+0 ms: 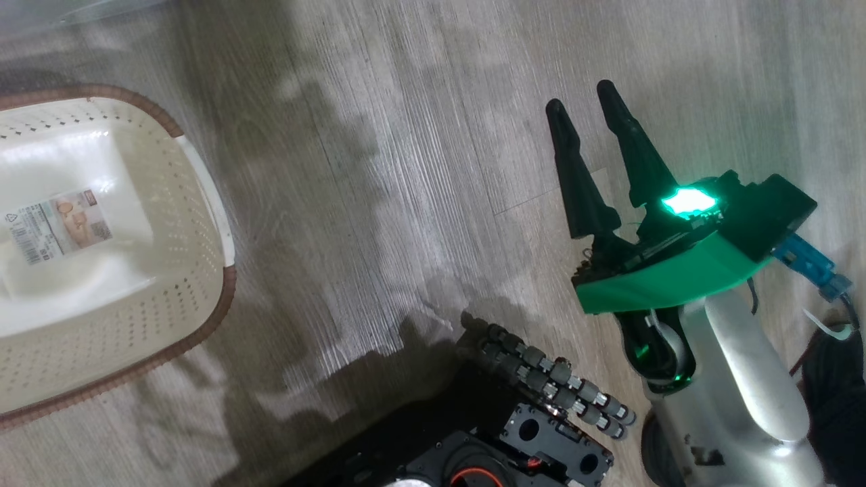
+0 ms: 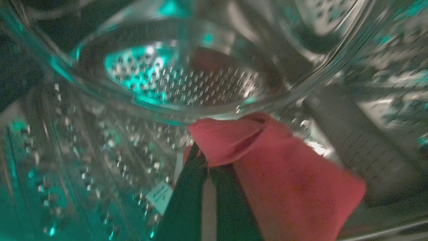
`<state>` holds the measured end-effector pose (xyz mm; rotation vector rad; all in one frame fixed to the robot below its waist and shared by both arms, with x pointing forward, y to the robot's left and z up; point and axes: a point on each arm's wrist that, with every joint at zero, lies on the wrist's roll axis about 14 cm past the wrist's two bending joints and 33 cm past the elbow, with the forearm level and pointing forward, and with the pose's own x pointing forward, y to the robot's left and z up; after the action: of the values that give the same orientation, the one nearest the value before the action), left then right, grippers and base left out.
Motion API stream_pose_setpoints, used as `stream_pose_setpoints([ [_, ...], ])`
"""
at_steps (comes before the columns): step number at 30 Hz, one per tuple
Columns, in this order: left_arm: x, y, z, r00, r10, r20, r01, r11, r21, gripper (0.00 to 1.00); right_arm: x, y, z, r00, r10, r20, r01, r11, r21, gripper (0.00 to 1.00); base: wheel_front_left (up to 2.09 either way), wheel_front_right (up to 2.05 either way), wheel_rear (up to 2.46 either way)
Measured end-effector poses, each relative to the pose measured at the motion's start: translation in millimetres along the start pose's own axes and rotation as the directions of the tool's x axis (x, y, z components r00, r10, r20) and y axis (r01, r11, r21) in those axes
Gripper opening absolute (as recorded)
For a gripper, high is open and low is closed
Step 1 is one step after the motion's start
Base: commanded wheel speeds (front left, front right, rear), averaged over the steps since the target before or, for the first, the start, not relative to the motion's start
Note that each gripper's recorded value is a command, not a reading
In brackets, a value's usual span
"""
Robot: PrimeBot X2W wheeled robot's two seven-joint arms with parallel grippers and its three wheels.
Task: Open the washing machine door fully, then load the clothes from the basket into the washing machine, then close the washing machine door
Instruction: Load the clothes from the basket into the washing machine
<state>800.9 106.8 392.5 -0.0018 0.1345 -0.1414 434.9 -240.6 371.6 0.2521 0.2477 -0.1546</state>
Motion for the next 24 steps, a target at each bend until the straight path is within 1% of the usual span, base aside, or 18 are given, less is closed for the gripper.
stream_pose_setpoints([
  [3, -0.5, 6.8, -19.0, 0.999, 0.016, -0.049, -0.017, 1.0, -0.017, 0.0, 0.7, 0.5, -1.7, 1.0, 0.001, -0.003, -0.001, 1.0, 0.001, 1.0, 0.0, 0.0, 0.0],
  [8, -2.4, 9.3, -24.9, 0.999, 0.009, -0.053, -0.01, 1.0, -0.017, 0.0, 3.1, 3.3, -3.5, 1.0, 0.01, -0.005, -0.01, 1.0, 0.006, 1.0, 0.0, 0.0, 0.0],
  [10, -3.5, 9.0, -25.3, 0.998, 0.005, -0.06, -0.007, 0.999, -0.034, 0.0, 4.5, 5.0, -2.2, 1.0, 0.016, 0.0, -0.016, 1.0, 0.008, 1.0, 0.0, 0.0, 0.0],
  [11, -4.2, 7.8, -24.5, 0.998, 0.003, -0.062, -0.004, 0.999, -0.031, 0.27, 5.3, 5.7, -0.9, 1.0, 0.019, 0.004, -0.019, 1.0, 0.008, 1.0, 0.0, 0.0, 0.0],
  [12, -5.2, 7.0, -24.1, 0.998, 0.002, -0.068, -0.003, 1.0, -0.025, 0.95, 6.2, 6.0, 0.9, 1.0, 0.021, 0.01, -0.021, 1.0, 0.007, 1.0, 0.0, 0.0, 0.0],
  [13, -6.2, 5.8, -20.6, 0.998, 0.001, -0.056, -0.003, 1.0, -0.029, 1.0, 7.2, 6.5, 2.7, 1.0, 0.024, 0.016, -0.024, 1.0, 0.004, 1.0, 0.0, 0.0, 0.0],
  [19, -19.0, -0.2, -8.5, 1.0, -0.002, -0.005, 0.002, 0.999, -0.032, 1.0, 9.2, 10.6, 10.8, 0.998, 0.039, 0.04, -0.039, 0.999, -0.008, 1.0, 0.0, 0.0, 0.0],
  [24, -54.1, -10.1, 0.5, 0.997, -0.008, 0.082, 0.013, 0.998, -0.056, 1.0, 8.8, 17.5, 24.5, 0.995, 0.063, 0.078, -0.061, 0.998, -0.03, 1.0, 0.0, 0.0, 0.0],
])
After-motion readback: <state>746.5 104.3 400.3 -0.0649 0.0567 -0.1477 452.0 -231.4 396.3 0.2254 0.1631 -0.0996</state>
